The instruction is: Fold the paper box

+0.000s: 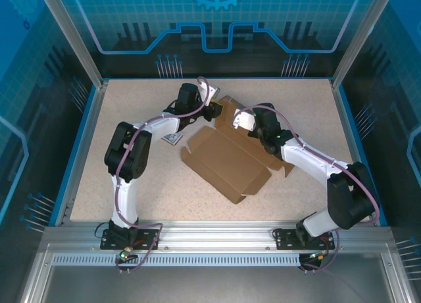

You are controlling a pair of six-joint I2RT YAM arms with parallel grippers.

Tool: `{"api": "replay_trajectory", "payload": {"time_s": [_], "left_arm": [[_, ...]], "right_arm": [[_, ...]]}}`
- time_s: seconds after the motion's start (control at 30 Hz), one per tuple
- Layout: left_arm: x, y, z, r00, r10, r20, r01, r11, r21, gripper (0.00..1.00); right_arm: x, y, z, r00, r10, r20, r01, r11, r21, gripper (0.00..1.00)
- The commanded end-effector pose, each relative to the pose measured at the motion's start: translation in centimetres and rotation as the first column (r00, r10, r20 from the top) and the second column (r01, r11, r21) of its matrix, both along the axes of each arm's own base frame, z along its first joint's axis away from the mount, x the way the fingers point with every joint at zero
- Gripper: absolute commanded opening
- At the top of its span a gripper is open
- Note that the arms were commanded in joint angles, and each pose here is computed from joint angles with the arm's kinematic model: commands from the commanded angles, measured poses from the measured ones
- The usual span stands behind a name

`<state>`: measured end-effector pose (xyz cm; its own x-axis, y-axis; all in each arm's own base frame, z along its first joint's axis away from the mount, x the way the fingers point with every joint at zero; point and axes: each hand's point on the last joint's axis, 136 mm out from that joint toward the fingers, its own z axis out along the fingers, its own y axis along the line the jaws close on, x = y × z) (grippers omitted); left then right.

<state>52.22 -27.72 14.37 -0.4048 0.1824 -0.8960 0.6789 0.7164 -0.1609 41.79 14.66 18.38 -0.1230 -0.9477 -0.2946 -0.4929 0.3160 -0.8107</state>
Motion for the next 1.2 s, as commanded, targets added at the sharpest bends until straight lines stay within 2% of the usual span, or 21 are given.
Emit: {"api": "replay_trajectory", "payload": {"time_s": [0.0, 0.2, 0.3, 0.5, 0.67, 0.7, 0.77, 0.9, 1.07, 1.17], "left_arm": [[0.8, -0.6, 1.0, 0.998, -0.016, 0.060, 0.016, 1.000, -0.002, 0.27], [1.0, 0.4, 2.0, 0.994, 0.050, 0.093, -0.050, 0.999, 0.001, 0.17], [0.9, 1.1, 2.6, 0.990, 0.089, 0.107, -0.090, 0.996, 0.004, 0.12], [0.6, 3.0, 3.1, 0.975, 0.192, 0.111, -0.196, 0.980, 0.020, 0.05], [0.0, 4.2, 3.4, 0.962, 0.254, 0.100, -0.258, 0.966, 0.020, 0.00], [0.0, 4.4, 3.3, 0.959, 0.267, 0.095, -0.270, 0.963, 0.023, 0.00], [-0.2, 4.9, 3.3, 0.951, 0.295, 0.090, -0.299, 0.954, 0.031, 0.00], [-0.6, 5.5, 3.4, 0.938, 0.336, 0.086, -0.340, 0.940, 0.035, 0.00], [-0.9, 6.2, 3.0, 0.923, 0.378, 0.066, -0.382, 0.923, 0.045, 0.00], [-1.1, 6.3, 2.9, 0.919, 0.390, 0.062, -0.393, 0.918, 0.046, 0.00]], "right_arm": [[0.2, 0.0, -0.5, 0.999, 0.008, -0.036, -0.008, 1.000, 0.007, 0.05], [0.3, -0.3, -0.1, 1.000, -0.006, -0.026, 0.006, 1.000, 0.010, 0.06], [0.3, -0.3, 0.1, 1.000, -0.012, -0.026, 0.013, 1.000, 0.022, 0.10], [0.3, -0.5, 1.3, 0.999, -0.050, -0.021, 0.052, 0.996, 0.071, 0.30], [0.0, -0.1, 2.8, 0.998, -0.064, -0.025, 0.067, 0.984, 0.162, 0.43], [-0.1, 0.1, 3.1, 0.998, -0.064, -0.027, 0.068, 0.980, 0.187, 0.49], [-0.4, 0.6, 3.7, 0.997, -0.059, -0.040, 0.067, 0.968, 0.244, 0.57], [-1.4, 1.7, 4.7, 0.997, -0.034, -0.067, 0.056, 0.935, 0.350, 0.65], [-3.7, 3.0, 6.6, 0.991, 0.002, -0.130, 0.065, 0.862, 0.503, 0.77], [-4.8, 2.1, 8.3, 0.989, -0.029, -0.148, 0.110, 0.807, 0.580, 0.84]]}}
